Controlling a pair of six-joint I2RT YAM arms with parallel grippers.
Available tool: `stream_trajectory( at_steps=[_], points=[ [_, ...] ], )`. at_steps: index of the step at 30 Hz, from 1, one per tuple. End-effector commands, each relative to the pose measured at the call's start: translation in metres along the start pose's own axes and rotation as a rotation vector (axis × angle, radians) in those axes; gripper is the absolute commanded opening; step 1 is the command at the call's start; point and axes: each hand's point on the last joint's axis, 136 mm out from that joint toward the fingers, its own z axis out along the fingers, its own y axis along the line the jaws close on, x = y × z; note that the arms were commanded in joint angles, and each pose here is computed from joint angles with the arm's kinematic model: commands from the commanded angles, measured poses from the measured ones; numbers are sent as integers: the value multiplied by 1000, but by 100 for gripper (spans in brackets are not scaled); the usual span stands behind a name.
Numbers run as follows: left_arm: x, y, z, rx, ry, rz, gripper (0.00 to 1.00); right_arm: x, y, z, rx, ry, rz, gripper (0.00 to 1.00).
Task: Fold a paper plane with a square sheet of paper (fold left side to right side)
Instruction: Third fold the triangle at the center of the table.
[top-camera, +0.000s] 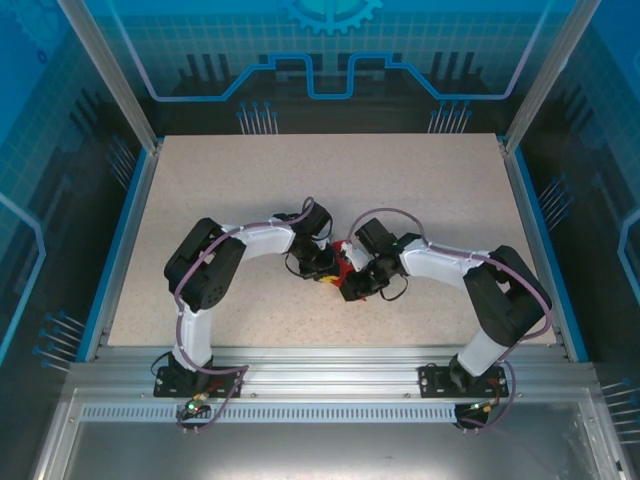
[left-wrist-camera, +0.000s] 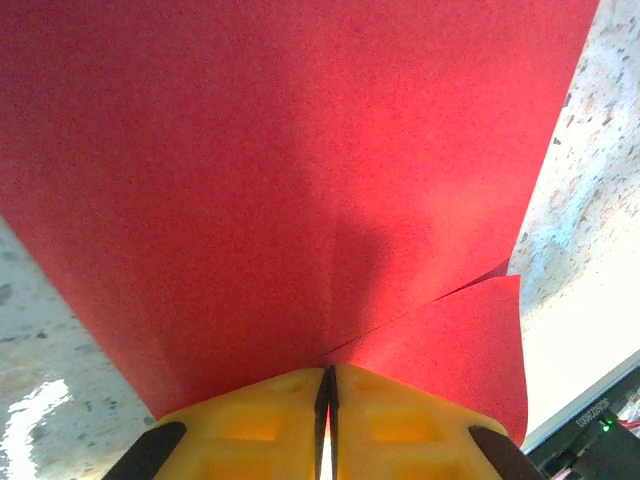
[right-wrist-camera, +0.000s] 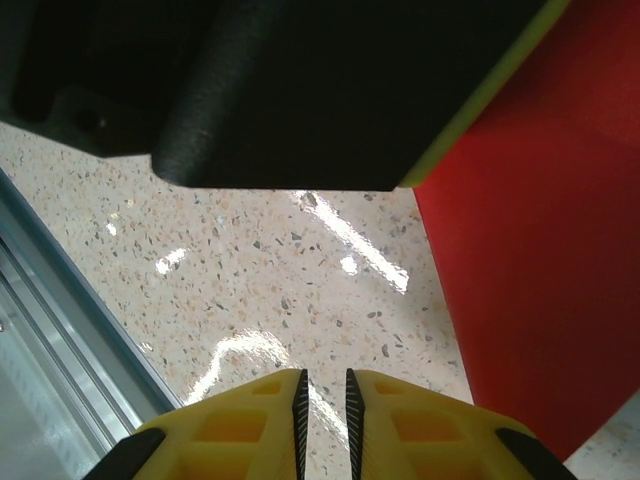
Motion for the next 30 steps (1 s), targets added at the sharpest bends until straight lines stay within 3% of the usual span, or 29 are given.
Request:
stream_trajectory(
  at_steps=[1, 30],
  points=[
    [8, 35, 21, -139, 28, -43, 14, -2, -9, 0, 22, 8, 48, 20],
    [5, 36, 20, -160, 21, -35, 14, 33, -50, 12, 90, 109, 212, 16]
  ],
)
